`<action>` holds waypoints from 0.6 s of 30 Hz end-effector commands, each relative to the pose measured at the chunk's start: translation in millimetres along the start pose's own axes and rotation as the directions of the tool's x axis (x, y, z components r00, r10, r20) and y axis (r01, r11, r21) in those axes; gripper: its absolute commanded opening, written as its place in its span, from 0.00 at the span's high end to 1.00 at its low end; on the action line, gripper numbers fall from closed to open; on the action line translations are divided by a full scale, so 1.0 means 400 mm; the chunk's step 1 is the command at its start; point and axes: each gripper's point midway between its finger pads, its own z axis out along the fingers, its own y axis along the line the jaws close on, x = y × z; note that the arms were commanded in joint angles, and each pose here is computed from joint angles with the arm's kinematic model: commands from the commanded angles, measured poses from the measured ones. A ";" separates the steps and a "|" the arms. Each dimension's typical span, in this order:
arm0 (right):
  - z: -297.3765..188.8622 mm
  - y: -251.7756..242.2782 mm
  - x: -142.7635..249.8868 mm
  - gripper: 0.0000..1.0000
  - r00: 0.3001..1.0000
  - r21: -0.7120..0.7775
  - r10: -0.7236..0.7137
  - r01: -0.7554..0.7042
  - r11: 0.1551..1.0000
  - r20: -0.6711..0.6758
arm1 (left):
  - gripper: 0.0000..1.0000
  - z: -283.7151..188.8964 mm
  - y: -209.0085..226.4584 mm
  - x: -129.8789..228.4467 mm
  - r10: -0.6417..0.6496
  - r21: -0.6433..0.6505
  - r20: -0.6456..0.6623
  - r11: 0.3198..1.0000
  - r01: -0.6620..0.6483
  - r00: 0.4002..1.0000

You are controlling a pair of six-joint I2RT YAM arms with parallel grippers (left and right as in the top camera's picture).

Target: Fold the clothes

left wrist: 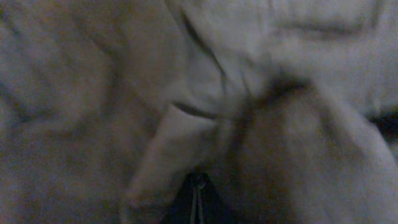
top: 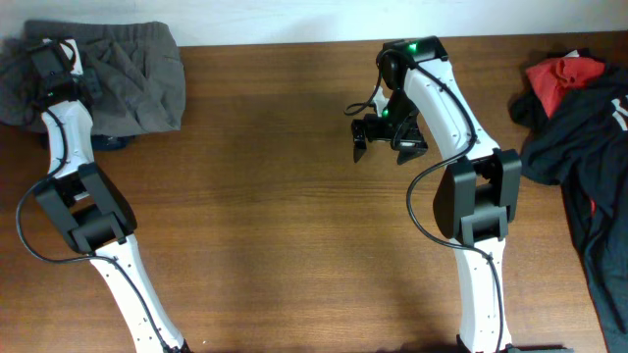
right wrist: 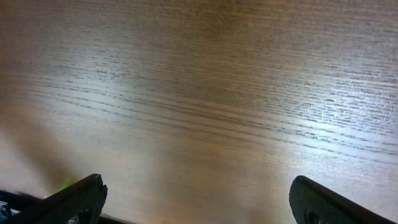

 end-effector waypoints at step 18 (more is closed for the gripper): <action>0.011 0.003 0.005 0.01 1.000 0.002 -0.007 0.007 1.000 -0.019 | 0.94 -0.006 0.146 -0.175 -0.047 -0.081 0.308 0.994 0.076 0.950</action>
